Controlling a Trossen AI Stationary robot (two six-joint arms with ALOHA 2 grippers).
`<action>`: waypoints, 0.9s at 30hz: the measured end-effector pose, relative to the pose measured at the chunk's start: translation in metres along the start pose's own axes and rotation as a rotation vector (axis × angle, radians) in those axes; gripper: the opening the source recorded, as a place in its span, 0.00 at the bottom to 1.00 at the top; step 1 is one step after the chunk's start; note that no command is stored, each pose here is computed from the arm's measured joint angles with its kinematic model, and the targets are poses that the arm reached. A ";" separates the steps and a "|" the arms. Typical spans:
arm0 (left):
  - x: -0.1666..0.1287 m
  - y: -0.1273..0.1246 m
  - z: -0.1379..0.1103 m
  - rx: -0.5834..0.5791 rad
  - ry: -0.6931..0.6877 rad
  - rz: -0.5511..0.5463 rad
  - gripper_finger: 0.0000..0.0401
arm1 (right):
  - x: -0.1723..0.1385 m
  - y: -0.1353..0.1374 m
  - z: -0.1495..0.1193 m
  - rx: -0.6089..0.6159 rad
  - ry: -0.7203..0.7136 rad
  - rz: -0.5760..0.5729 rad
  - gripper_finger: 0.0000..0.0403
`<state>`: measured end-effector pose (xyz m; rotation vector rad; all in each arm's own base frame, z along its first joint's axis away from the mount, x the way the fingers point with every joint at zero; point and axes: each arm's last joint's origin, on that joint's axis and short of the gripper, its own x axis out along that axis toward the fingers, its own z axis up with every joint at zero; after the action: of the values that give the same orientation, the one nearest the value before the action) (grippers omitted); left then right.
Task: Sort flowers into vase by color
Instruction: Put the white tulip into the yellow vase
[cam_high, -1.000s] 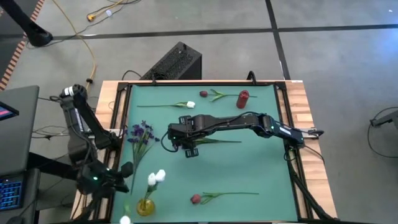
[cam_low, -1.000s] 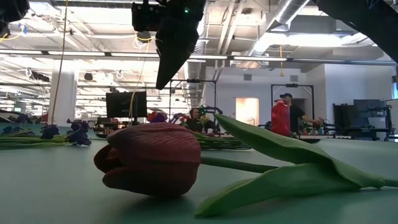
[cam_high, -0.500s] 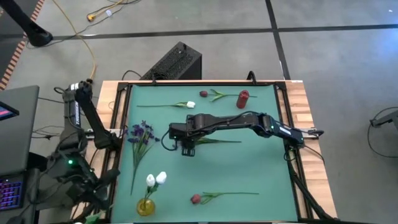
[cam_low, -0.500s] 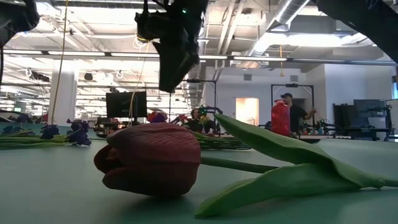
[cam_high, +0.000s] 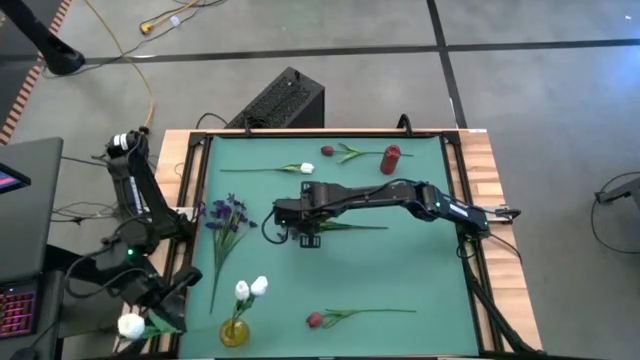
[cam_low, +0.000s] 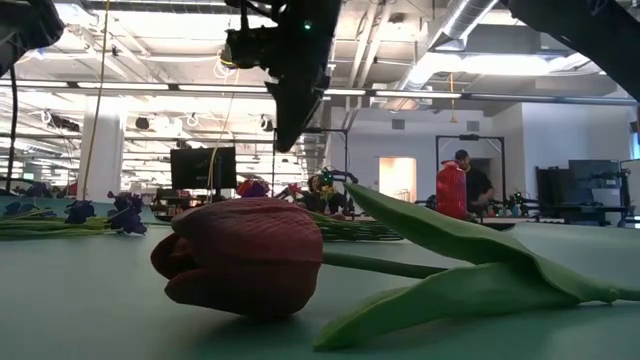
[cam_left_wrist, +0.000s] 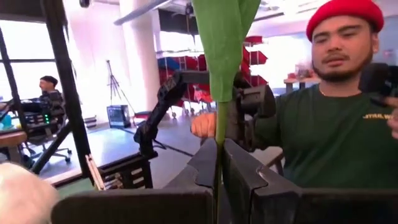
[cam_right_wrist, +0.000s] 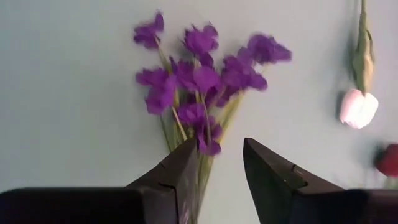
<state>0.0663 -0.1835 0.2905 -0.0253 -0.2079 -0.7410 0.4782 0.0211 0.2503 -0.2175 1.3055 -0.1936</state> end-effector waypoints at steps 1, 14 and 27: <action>0.000 0.000 -0.003 -0.003 -0.002 0.004 0.00 | 0.000 0.000 -0.001 -0.006 0.012 -0.035 0.37; 0.020 -0.018 -0.037 -0.035 -0.009 0.044 0.00 | -0.040 -0.007 -0.050 0.142 -0.255 -0.115 0.06; 0.021 -0.017 -0.042 0.008 0.028 0.108 0.00 | -0.056 0.032 -0.090 0.180 -0.878 -0.013 0.05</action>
<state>0.0776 -0.2147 0.2524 -0.0184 -0.1809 -0.6330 0.3771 0.0626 0.2717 -0.1302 0.4117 -0.1938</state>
